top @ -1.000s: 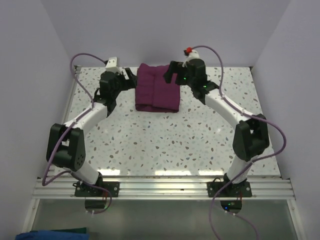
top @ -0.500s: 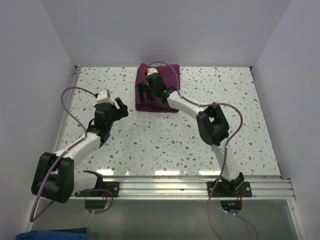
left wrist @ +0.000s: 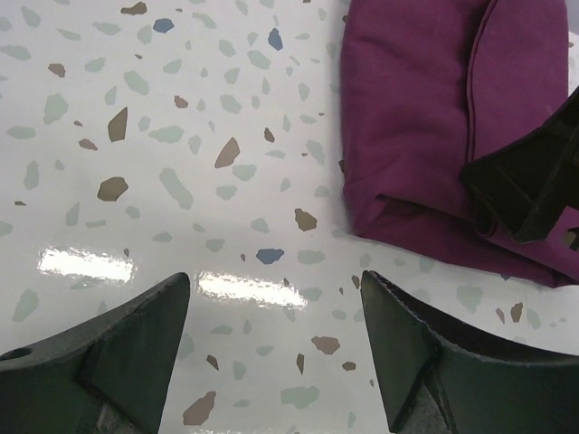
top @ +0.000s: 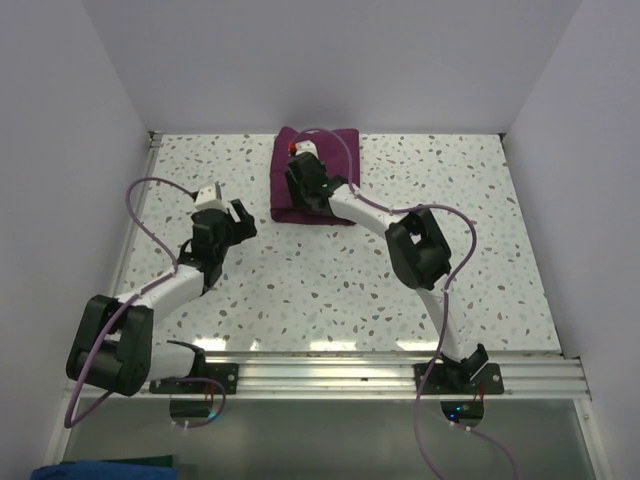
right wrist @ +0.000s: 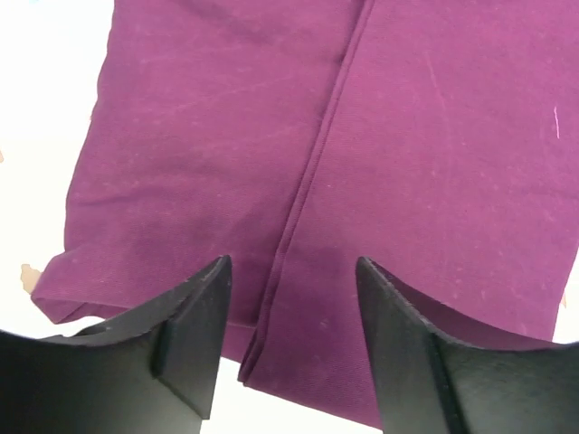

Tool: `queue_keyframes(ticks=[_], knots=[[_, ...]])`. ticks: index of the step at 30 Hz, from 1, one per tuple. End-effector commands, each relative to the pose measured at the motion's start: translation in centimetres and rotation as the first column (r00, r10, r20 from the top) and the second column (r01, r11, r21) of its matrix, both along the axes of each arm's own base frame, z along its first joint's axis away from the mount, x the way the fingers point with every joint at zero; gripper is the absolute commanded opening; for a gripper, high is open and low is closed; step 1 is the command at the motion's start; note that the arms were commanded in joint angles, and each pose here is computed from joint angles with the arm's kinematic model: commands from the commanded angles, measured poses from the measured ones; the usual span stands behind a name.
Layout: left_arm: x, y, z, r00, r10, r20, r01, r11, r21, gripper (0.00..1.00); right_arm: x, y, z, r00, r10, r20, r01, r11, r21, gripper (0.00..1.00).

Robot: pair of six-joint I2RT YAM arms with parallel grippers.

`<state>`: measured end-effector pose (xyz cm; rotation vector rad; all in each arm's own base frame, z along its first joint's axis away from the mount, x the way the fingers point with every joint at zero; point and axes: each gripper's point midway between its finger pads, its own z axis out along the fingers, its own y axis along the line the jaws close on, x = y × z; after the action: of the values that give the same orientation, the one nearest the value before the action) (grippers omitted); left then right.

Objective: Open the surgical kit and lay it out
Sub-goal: Open the surgical kit at the center of the board.

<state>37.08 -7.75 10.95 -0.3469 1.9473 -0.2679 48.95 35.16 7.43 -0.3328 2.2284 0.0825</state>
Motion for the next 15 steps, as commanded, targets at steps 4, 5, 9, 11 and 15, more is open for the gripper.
queue_keyframes(ticks=[4,5,9,11,15], knots=[[1.0,-0.3,0.0,1.0,0.012,0.02,-0.012,1.0,-0.017,0.8,-0.1,-0.9,-1.1,1.0,-0.029,-0.001,0.029,0.999,-0.044,0.57],[1.0,-0.2,0.0,1.0,0.014,0.018,-0.014,1.0,-0.016,0.8,-0.3,-0.8,-1.5,1.0,-0.028,-0.009,0.027,0.999,-0.043,0.57],[1.0,-0.2,-0.1,1.0,0.016,0.017,-0.016,1.0,-0.013,0.8,-0.5,-0.5,-2.4,0.999,-0.019,-0.033,0.018,0.999,-0.035,0.56],[1.0,-0.1,-0.2,1.0,0.019,0.015,-0.019,1.0,-0.011,0.8,-0.7,-0.4,-2.8,0.999,-0.016,-0.041,0.015,0.999,-0.035,0.52],[1.1,-0.1,-0.5,1.0,0.021,0.006,-0.021,1.0,-0.006,0.8,-0.8,-0.6,-3.2,0.999,-0.018,-0.05,0.015,0.999,-0.047,0.39]])
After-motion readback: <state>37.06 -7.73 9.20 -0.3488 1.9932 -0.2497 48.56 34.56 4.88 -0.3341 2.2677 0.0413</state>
